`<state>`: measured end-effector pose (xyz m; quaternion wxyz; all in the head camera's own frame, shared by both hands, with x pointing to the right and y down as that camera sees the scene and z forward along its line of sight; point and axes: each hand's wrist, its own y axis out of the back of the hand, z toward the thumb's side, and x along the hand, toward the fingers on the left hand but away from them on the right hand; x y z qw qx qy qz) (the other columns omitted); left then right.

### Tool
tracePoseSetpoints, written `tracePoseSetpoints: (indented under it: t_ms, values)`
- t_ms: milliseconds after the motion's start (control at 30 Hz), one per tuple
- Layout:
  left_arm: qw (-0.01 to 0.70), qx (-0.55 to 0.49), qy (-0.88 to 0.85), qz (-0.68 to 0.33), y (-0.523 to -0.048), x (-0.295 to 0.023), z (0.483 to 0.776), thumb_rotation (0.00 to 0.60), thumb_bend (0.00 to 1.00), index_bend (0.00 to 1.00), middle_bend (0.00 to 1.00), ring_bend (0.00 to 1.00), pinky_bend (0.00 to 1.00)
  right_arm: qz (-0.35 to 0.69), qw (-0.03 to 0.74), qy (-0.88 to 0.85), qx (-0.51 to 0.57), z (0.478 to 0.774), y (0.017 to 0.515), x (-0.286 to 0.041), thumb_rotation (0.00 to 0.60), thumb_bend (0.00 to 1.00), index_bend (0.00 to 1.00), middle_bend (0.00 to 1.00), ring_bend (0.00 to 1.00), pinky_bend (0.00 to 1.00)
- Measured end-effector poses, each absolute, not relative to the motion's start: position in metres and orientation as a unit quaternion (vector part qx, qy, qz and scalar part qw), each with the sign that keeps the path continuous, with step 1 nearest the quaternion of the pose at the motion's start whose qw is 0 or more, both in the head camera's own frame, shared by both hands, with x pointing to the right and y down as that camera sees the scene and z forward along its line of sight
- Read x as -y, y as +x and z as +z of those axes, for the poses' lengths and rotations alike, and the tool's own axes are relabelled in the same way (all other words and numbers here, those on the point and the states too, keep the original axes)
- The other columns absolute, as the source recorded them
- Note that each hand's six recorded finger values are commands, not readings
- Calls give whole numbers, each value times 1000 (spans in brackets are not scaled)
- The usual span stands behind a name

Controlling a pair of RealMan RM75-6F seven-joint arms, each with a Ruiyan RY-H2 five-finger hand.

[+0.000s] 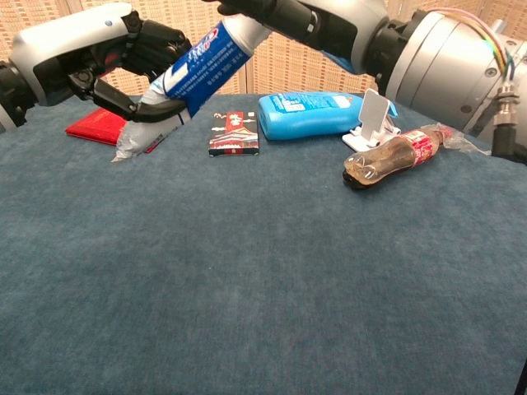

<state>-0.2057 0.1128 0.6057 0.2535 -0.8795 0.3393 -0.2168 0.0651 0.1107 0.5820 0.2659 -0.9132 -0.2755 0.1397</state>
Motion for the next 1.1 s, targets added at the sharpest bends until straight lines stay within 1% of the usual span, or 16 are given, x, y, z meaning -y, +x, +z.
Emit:
tracePoseSetpoints:
  t_ms: [367, 700, 867, 1000, 1100]
  values:
    - [254, -339, -879, -221, -210, -113, 606, 600, 598, 797, 828, 770, 575, 133, 267, -912, 283, 580, 67, -110, 87, 0, 0, 0, 0, 0]
    - [284, -313, -869, -256, -228, -118, 620, 600, 598, 766, 827, 729, 567, 143, 294, -892, 313, 563, 109, -99, 84, 0, 0, 0, 0, 0]
    - [328, -281, -855, -287, -232, -121, 633, 600, 598, 738, 803, 703, 544, 161, 314, -876, 327, 554, 134, -92, 83, 0, 0, 0, 0, 0]
    - [361, -242, -840, -325, -233, -125, 650, 600, 596, 671, 742, 646, 478, 177, 324, -865, 339, 550, 153, -87, 84, 0, 0, 0, 0, 0]
    - [376, -209, -827, -363, -235, -127, 668, 600, 592, 628, 699, 608, 449, 192, 322, -860, 347, 551, 167, -87, 86, 0, 0, 0, 0, 0]
